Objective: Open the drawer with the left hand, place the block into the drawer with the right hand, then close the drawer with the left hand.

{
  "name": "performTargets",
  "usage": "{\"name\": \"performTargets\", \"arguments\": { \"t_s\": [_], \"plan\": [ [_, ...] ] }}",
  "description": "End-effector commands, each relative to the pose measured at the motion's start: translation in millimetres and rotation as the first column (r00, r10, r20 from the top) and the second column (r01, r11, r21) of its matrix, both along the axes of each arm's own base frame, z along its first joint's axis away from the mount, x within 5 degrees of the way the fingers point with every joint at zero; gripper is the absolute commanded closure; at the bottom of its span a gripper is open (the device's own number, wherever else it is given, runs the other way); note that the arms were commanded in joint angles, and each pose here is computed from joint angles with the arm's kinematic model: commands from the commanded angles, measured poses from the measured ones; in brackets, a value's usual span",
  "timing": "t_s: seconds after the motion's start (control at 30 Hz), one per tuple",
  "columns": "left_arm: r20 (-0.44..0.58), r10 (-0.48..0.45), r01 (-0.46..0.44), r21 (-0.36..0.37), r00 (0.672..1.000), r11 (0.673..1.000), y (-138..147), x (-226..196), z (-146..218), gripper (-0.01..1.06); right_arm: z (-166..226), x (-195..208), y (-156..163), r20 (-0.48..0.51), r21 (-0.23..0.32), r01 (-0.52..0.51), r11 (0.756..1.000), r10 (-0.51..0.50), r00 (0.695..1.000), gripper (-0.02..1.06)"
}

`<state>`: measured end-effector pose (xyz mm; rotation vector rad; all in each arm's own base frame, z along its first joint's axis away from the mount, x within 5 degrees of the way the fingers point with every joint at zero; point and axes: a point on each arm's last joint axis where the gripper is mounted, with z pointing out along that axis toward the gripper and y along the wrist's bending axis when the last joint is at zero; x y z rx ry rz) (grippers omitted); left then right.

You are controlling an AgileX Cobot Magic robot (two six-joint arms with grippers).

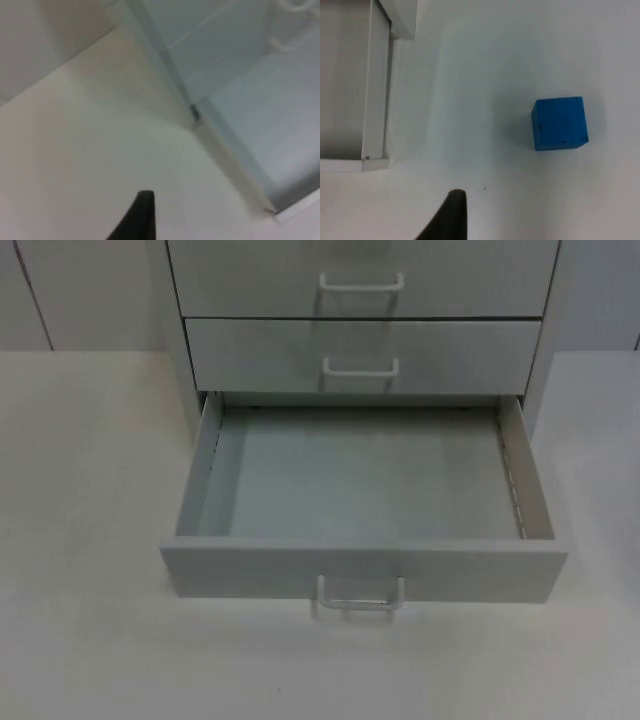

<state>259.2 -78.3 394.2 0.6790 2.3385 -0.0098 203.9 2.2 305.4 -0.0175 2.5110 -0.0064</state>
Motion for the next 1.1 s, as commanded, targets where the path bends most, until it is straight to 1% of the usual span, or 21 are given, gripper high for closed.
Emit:
{"name": "performTargets", "arguments": {
  "t_s": [0.0, 0.03, 0.07, 0.1, 0.13, 0.17, 0.2, 0.23, 0.3, 0.37, 0.4, 0.43, 0.57, 0.6, 0.77, 0.8, 0.9, 0.93, 1.07],
  "plan": [
    [0.002, 0.146, -0.146, -0.054, 0.989, 0.988, 31, -7, 6, 0.0, 3, 1, -1, 0.007, 0.0, 0.006, 1.0, -0.006, 1.0, -0.01],
    [0.002, 0.146, -0.146, -0.054, 0.989, 0.988, 31, -7, 6, 0.0, 3, 1, -1, 0.007, 0.0, 0.006, 1.0, -0.006, 1.0, -0.01],
    [0.017, 0.234, -0.232, -0.076, 0.972, 0.97, 50, -13, 6, 0.0, 3, 1, -1, 0.007, 0.0, 0.006, 1.0, -0.006, 1.0, -0.01],
    [0.016, 0.268, -0.265, -0.086, 0.963, 0.96, 57, -16, 4, 0.0, 3, 1, -1, 0.007, 0.0, 0.006, 1.0, -0.006, 1.0, -0.01],
    [-0.001, 0.369, -0.366, -0.11, 0.93, 0.924, 75, -23, -2, 0.0, 3, 1, -1, 0.007, 0.0, 0.006, 1.0, -0.006, 1.0, -0.01],
    [-0.008, 0.418, -0.415, -0.124, 0.909, 0.901, 84, -30, -5, 0.0, 3, 1, -1, 0.007, 0.0, 0.006, 1.0, -0.006, 1.0, -0.01],
    [-0.008, 0.418, -0.415, -0.124, 0.909, 0.901, 84, -30, -5, 0.0, 3, 1, -1, 0.007, 0.0, 0.006, 1.0, -0.006, 1.0, -0.01],
    [-0.017, 0.46, -0.459, -0.127, 0.888, 0.879, 92, -37, -9, 0.0, 3, 1, -1, 0.007, 0.0, 0.006, 1.0, -0.006, 1.0, -0.01],
    [-0.024, 0.52, -0.518, -0.136, 0.854, 0.844, 104, -51, -15, 0.0, 3, 1, -1, 0.007, 0.0, 0.006, 1.0, -0.006, 1.0, -0.01],
    [0.002, 0.546, -0.54, -0.152, 0.838, 0.828, 107, -66, -15, 0.0, 3, 0, -1, 0.004, 0.0, 0.006, 1.0, -0.006, 1.0, -0.01],
    [0.002, 0.546, -0.54, -0.152, 0.838, 0.828, 107, -66, -15, 0.0, 3, 0, -1, 0.004, 0.0, 0.006, 1.0, -0.006, 1.0, -0.01],
    [0.007, 0.554, -0.546, -0.157, 0.832, 0.823, 107, -72, -16, 0.0, 3, 0, -1, 0.004, -0.002, 0.006, 1.0, -0.006, 1.0, -0.01],
    [0.04, 0.56, -0.545, -0.18, 0.828, 0.819, 102, -100, -17, 0.0, 0, -2, -2, -0.032, -0.005, 0.012, 1.0, -0.012, 0.999, -0.01],
    [0.04, 0.56, -0.545, -0.18, 0.828, 0.819, 102, -100, -17, 0.0, 0, -2, -2, -0.032, -0.005, 0.012, 1.0, -0.012, 0.999, -0.01],
    [0.078, 0.567, -0.543, -0.208, 0.82, 0.814, 98, -126, -20, 0.0, -9, 4, -2, -0.107, -0.012, 0.011, 1.0, -0.012, 0.994, -0.01],
    [0.078, 0.567, -0.543, -0.208, 0.82, 0.814, 98, -126, -20, 0.0, -9, 4, -2, -0.107, -0.012, 0.011, 1.0, -0.012, 0.994, -0.01],
    [0.098, 0.569, -0.54, -0.22, 0.816, 0.812, 97, -134, -19, 0.0, -15, 16, -2, -0.181, -0.016, 0.007, 1.0, -0.01, 0.984, -0.01],
    [0.098, 0.569, -0.54, -0.22, 0.816, 0.812, 97, -134, -19, 0.0, -15, 16, -2, -0.181, -0.016, 0.007, 1.0, -0.01, 0.984, -0.01],
    [0.111, 0.574, -0.541, -0.227, 0.812, 0.81, 97, -138, -17, 0.0, -28, 48, -9, -0.258, -0.014, 0.015, 1.0, -0.019, 0.966, -0.01]
  ]
}}
